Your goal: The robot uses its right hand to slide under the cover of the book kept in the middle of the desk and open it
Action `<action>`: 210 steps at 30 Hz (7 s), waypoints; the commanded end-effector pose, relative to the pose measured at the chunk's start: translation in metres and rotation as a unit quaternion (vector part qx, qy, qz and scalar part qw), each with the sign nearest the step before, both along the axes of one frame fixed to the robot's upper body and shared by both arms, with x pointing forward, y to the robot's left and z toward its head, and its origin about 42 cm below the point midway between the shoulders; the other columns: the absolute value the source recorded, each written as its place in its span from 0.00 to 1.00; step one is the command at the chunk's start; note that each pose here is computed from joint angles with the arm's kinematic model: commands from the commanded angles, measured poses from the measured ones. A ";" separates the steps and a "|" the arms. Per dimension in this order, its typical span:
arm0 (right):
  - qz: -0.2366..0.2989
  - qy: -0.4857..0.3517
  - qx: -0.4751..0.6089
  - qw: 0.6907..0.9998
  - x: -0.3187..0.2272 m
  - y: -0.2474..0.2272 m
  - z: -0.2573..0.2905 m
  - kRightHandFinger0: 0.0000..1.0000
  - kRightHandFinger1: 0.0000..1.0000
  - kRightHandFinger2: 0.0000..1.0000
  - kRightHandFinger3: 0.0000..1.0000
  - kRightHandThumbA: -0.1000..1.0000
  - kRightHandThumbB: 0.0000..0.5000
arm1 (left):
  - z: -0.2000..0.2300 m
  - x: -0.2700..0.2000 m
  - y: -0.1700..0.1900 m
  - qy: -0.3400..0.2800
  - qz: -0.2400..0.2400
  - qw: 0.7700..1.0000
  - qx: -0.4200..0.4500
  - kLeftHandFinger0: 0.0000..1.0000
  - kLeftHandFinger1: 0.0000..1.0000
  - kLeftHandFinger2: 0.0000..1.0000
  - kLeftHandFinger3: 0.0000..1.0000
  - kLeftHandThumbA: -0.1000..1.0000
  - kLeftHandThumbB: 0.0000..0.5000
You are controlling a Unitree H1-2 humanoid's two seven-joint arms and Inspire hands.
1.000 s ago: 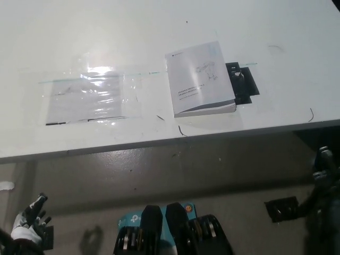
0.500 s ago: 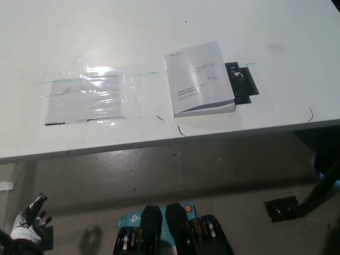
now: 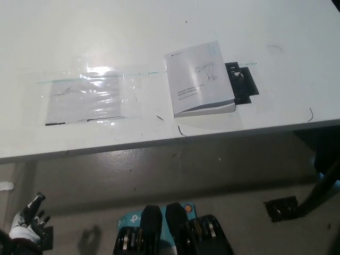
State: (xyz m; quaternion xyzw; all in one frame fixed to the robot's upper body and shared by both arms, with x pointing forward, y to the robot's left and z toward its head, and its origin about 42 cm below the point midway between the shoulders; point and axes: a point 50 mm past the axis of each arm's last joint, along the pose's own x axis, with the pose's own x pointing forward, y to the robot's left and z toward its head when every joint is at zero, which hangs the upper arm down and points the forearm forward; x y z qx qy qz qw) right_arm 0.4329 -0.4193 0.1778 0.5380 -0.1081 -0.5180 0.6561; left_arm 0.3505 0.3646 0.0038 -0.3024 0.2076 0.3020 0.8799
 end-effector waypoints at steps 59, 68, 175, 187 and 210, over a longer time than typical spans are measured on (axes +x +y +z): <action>0.507 -0.109 -0.150 0.841 0.056 0.280 0.054 0.88 0.93 1.00 1.00 0.79 0.02 | 0.004 -0.004 0.014 -0.006 0.011 1.000 0.009 1.00 1.00 1.00 1.00 0.57 0.00; 0.508 -0.093 -0.159 0.842 0.065 0.274 0.042 0.90 0.94 1.00 1.00 0.80 0.02 | 0.009 -0.004 0.014 -0.004 0.021 1.000 0.003 1.00 1.00 1.00 1.00 0.51 0.00; 0.596 -0.047 -0.682 0.421 0.065 0.377 0.125 0.49 0.59 0.68 0.99 0.71 0.52 | 0.005 -0.017 0.021 0.050 -0.007 0.998 0.048 1.00 1.00 1.00 1.00 0.68 0.00; 0.529 -0.200 -0.499 0.656 0.027 0.258 0.171 0.58 0.64 0.75 1.00 0.79 0.40 | -0.006 -0.024 0.019 0.033 0.006 0.999 0.022 1.00 1.00 1.00 1.00 0.55 0.00; 0.250 -0.199 -0.188 0.929 -0.016 0.043 0.067 0.80 0.77 0.89 1.00 0.84 0.22 | -0.019 -0.037 0.024 0.018 0.008 1.000 -0.004 1.00 1.00 1.00 1.00 0.63 0.00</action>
